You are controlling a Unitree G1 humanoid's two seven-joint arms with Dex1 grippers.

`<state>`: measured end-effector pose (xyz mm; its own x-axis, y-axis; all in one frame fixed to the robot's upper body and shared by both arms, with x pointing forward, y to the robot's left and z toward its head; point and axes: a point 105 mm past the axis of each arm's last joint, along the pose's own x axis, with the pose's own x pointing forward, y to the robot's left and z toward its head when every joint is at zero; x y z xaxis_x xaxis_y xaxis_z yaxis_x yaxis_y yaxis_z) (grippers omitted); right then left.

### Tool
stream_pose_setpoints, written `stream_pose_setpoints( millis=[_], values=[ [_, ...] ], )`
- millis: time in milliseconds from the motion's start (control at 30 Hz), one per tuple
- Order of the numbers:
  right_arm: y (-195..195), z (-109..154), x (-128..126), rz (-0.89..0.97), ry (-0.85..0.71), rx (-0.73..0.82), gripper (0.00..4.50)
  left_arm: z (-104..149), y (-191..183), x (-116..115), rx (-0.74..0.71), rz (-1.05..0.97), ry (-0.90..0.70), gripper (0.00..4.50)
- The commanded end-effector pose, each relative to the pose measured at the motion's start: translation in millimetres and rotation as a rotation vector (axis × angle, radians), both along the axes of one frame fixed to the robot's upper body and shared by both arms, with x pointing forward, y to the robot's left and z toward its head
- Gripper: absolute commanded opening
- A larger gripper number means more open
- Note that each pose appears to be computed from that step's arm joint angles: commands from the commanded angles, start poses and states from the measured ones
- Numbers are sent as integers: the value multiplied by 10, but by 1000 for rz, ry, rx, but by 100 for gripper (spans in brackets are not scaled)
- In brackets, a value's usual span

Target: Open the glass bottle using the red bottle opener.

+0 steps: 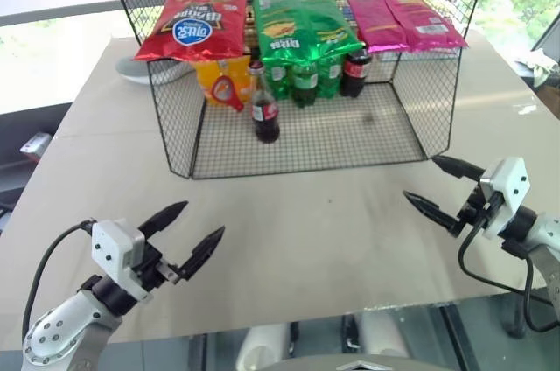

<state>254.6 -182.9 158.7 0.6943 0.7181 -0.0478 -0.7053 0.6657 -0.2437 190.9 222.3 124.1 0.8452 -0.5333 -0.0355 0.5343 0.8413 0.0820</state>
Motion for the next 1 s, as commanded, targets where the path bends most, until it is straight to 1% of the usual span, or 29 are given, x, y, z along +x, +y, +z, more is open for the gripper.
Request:
stream_pose_setpoints(
  millis=[33, 100, 167, 233, 300, 433, 633, 767, 1000],
  values=[
    [134, 193, -64, 71, -76, 30, 450, 119, -32, 64, 1, 11, -62, 446],
    [278, 333, -137, 150, -124, 99, 450, 237, -62, 143, -22, 25, -118, 446],
    [469, 534, -294, 275, -176, 193, 450, 353, -101, 230, -67, 22, -143, 446],
    [588, 666, -406, 357, -202, 253, 450, 436, -116, 323, -91, 31, -141, 446],
    [639, 729, -453, 391, -210, 278, 450, 501, -126, 404, -98, 38, -140, 446],
    [698, 759, -510, 425, -234, 266, 450, 674, -181, 607, -123, 47, -159, 446],
    [705, 754, -540, 422, -248, 260, 450, 717, -239, 799, -127, 68, -138, 446],
    [707, 718, -563, 413, -252, 243, 450, 717, -236, 986, -152, 140, -136, 446],
    [680, 642, -558, 378, -249, 232, 450, 777, -170, 1286, -124, 275, -187, 446]
  ],
)
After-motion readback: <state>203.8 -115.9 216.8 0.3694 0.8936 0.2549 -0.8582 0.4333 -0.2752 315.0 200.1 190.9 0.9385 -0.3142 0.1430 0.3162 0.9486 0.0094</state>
